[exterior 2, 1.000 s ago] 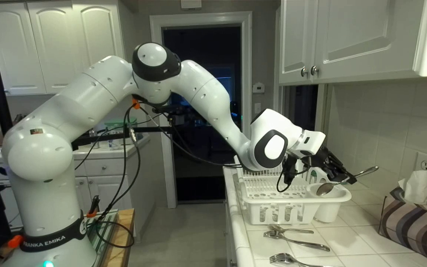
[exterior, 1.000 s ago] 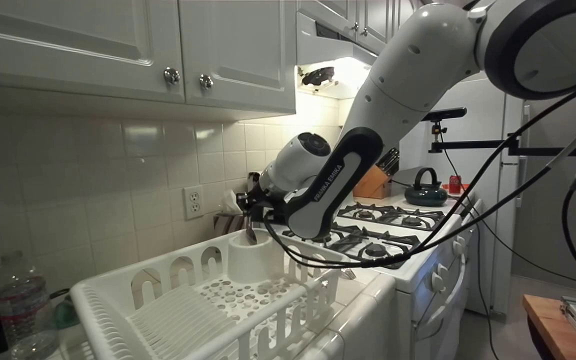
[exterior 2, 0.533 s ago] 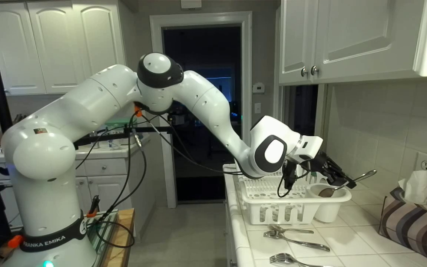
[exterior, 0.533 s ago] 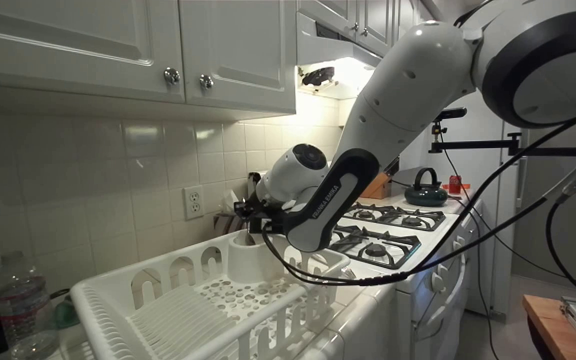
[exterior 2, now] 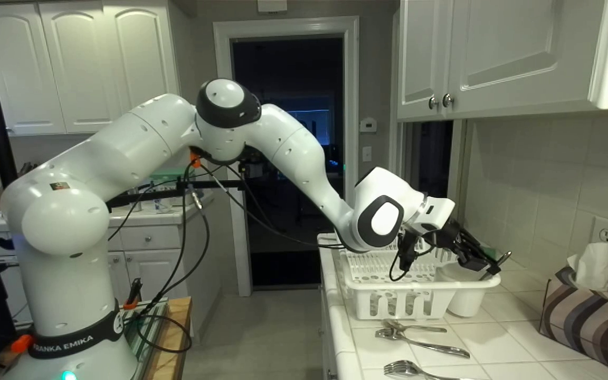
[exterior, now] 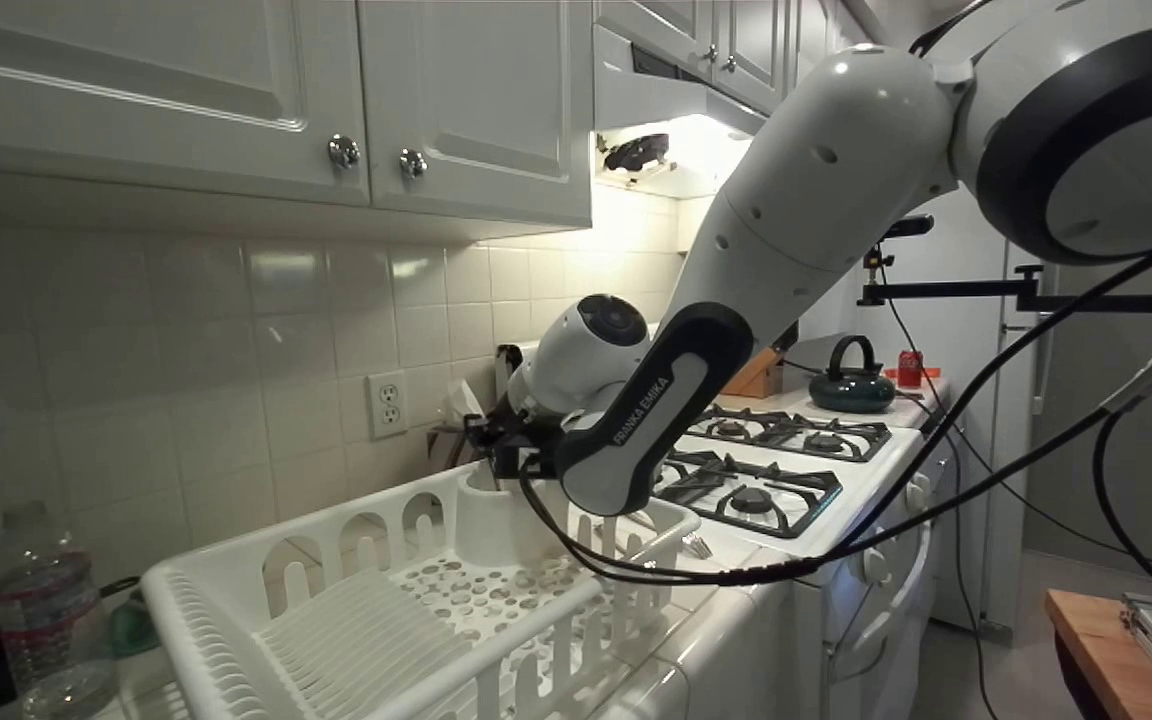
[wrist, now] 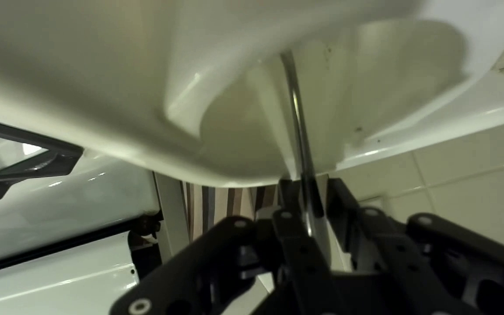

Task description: Put one silver fork and spoon on the dishrack.

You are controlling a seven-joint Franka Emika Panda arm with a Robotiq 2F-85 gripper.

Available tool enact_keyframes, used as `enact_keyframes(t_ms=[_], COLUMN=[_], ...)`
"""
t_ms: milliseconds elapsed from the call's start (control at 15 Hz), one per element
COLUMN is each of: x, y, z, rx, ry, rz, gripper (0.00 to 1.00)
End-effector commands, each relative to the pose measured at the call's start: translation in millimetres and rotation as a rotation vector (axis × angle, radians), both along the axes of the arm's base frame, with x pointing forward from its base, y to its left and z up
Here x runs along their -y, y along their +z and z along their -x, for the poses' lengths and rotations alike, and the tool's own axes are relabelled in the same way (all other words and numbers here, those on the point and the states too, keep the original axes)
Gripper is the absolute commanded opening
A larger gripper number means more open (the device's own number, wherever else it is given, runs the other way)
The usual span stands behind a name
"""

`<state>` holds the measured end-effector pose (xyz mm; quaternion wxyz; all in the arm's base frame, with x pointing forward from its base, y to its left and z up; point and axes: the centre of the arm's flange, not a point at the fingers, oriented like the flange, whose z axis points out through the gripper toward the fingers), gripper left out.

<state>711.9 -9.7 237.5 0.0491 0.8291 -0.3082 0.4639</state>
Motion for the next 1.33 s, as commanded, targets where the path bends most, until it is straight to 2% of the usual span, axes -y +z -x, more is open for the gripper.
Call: enact_keyframes(t_ms=[0,200,400,600,800,1067,1267], x=[-8.0,-8.2,-1.9,8.2,29.2,67.7,92.9], y=[5.0,19.4,42.8,65.9,86.7,85.5,75.9], z=[-4.4,0.5,7.7,12.8,22.4,43.9,61.7], rx=[-0.010,-0.022,-0.105,-0.214,-0.300,-0.502,-0.621], ry=[-0.018,-0.027,-0.041,-0.055,-0.082,-0.084,-0.044], rz=[-0.026,-0.070,-0.163,-0.241,-0.270,-0.263,-0.297], gripper=[0.55,0.77,0.98,1.00,1.00,1.00,1.00])
